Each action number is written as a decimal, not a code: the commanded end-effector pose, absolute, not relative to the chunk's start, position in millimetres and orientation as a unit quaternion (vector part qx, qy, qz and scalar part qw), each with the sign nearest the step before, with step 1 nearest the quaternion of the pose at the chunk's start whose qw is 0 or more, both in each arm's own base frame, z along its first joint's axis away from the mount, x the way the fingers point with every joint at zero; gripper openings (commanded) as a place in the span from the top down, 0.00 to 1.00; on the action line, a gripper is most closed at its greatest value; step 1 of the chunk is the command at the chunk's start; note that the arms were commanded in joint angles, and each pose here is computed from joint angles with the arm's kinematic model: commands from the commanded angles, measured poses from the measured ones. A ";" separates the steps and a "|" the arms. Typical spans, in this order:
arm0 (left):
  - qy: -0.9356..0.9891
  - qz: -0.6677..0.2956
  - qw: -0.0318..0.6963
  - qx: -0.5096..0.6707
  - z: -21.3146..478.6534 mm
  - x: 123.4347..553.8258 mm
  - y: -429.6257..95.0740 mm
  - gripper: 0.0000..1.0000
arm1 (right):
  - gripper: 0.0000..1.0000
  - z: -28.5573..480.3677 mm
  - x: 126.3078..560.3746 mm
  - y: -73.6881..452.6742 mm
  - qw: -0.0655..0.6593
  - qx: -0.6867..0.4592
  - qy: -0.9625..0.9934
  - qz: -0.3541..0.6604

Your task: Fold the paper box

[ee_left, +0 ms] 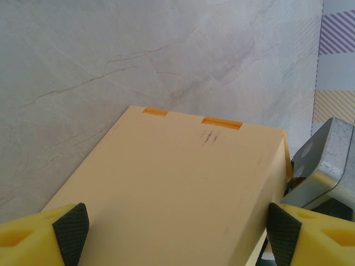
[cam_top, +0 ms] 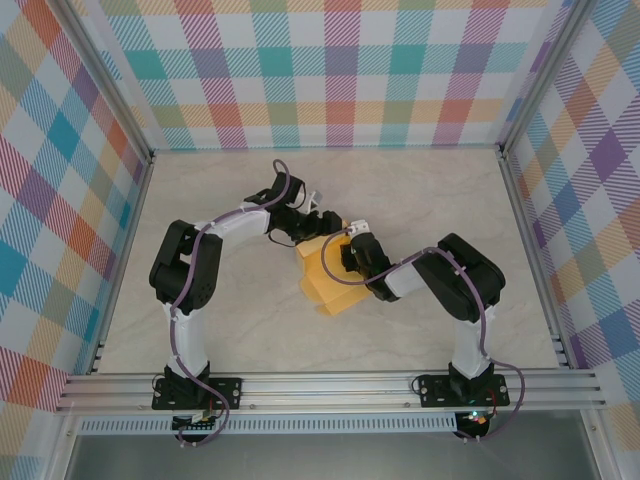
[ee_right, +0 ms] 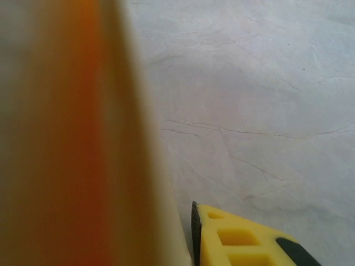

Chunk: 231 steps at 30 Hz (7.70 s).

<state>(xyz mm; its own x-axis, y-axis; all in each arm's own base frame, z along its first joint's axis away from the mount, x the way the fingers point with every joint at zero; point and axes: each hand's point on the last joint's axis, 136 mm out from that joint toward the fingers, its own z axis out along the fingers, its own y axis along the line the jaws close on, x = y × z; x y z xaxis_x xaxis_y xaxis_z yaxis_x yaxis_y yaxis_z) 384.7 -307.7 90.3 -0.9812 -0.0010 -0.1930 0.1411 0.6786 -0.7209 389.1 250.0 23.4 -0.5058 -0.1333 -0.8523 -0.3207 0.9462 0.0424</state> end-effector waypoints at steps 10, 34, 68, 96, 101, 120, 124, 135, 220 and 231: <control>0.924 -0.381 0.017 0.010 52.5 356.1 -303.3 0.15 | 0.56 26.3 390.8 254.6 0.484 -0.131 0.859 0.102; 0.920 -0.386 -0.002 0.062 56.3 349.8 -307.6 0.20 | 0.42 51.2 379.3 267.8 0.522 -0.266 0.802 0.114; 0.890 -0.432 -0.052 0.137 57.2 324.5 -341.0 0.21 | 0.76 44.7 387.0 257.0 0.505 -0.279 0.813 0.080; 0.892 -0.415 -0.072 0.161 49.7 316.7 -341.9 0.23 | 0.46 63.7 348.8 276.8 0.485 -0.374 0.763 0.207; 0.900 -0.398 -0.064 0.168 48.1 319.6 -338.1 0.24 | 0.49 72.3 347.5 270.5 0.494 -0.357 0.752 0.250; 0.903 -0.394 -0.028 0.169 57.6 350.5 -341.8 0.18 | 0.47 71.2 338.0 237.9 0.508 -0.296 0.779 0.217; 0.902 -0.399 -0.021 0.163 61.7 357.7 -338.0 0.18 | 0.46 67.7 349.5 224.5 0.515 -0.267 0.790 0.200; 0.895 -0.421 -0.020 0.149 67.6 366.2 -331.2 0.18 | 0.55 54.6 366.6 258.1 0.497 -0.331 0.787 0.157; 0.900 -0.363 0.235 -0.054 215.5 436.3 -214.4 0.00 | 0.90 50.7 362.4 260.5 0.336 -0.354 0.858 0.157; 0.924 -0.255 0.259 -0.117 185.8 410.1 -126.8 0.00 | 0.88 80.9 347.5 260.7 0.185 -0.590 0.775 0.134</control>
